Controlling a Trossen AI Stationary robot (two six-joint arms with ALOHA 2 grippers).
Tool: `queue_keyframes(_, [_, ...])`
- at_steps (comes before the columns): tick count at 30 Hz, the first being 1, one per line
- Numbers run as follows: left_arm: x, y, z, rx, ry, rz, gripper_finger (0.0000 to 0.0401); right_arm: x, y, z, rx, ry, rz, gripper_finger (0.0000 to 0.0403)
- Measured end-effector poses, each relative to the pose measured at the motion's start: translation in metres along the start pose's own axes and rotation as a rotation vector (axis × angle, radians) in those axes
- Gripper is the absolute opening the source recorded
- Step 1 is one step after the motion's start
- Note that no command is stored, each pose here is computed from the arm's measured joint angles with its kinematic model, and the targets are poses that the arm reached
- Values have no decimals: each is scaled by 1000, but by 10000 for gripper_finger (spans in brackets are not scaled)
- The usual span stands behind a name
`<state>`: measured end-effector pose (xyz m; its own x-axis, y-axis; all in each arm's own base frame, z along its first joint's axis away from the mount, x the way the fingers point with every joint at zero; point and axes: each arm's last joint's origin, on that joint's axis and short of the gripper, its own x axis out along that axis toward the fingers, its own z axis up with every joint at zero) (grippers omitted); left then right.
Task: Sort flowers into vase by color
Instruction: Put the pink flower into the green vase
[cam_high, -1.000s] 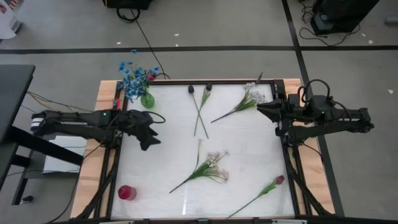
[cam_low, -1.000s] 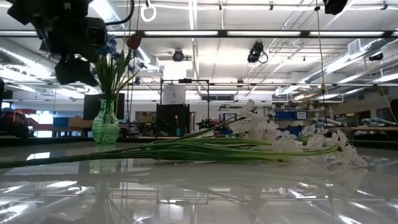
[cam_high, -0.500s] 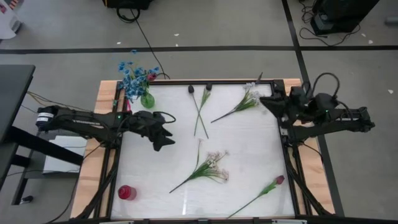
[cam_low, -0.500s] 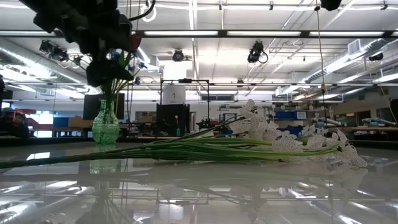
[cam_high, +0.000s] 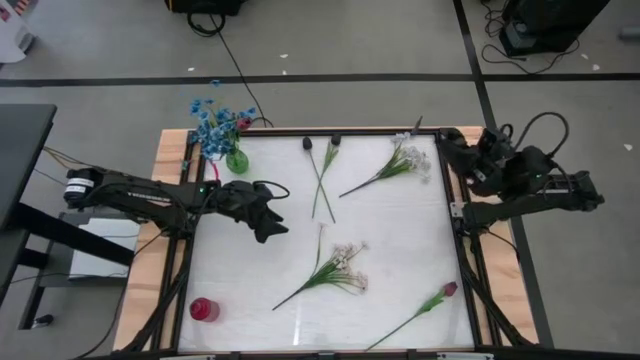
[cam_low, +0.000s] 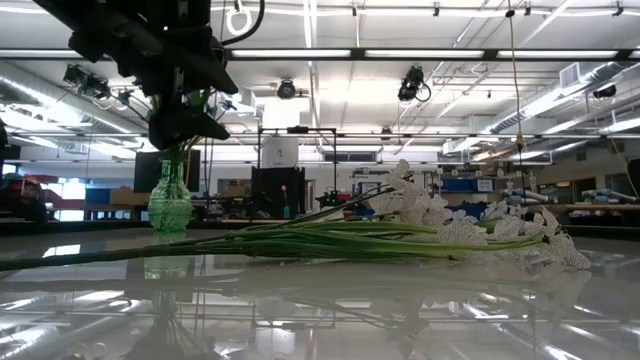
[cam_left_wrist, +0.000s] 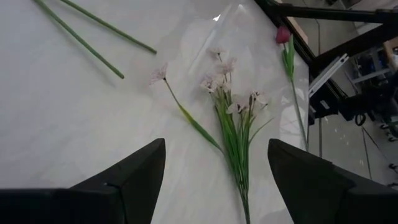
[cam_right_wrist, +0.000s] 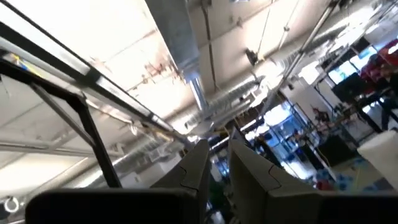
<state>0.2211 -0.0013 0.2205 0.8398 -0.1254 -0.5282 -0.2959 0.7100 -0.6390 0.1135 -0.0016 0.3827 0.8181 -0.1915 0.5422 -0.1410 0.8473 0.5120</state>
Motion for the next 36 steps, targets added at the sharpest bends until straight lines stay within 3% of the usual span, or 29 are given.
queue_keyframes(6, [0,0,0,14,-1,-1,288,26,-12,-44,111,169,-77,70])
queue_keyframes(13, [0,0,-1,72,6,6,288,45,-30,-124,350,551,-150,70])
queue_keyframes(19, [0,1,-1,111,11,10,288,22,-31,-187,558,1059,-284,70])
queue_keyframes(24, [0,1,-1,129,13,11,288,-10,-15,-216,648,1445,-334,73])
queue_keyframes(28, [0,2,-2,125,22,18,288,-36,-5,-223,616,1677,-370,74])
queue_keyframes(33, [0,3,-3,121,37,35,288,-70,-6,-222,464,1924,-532,74])
queue_keyframes(36, [0,4,-4,120,32,54,288,-86,-5,-219,336,2042,-526,76])
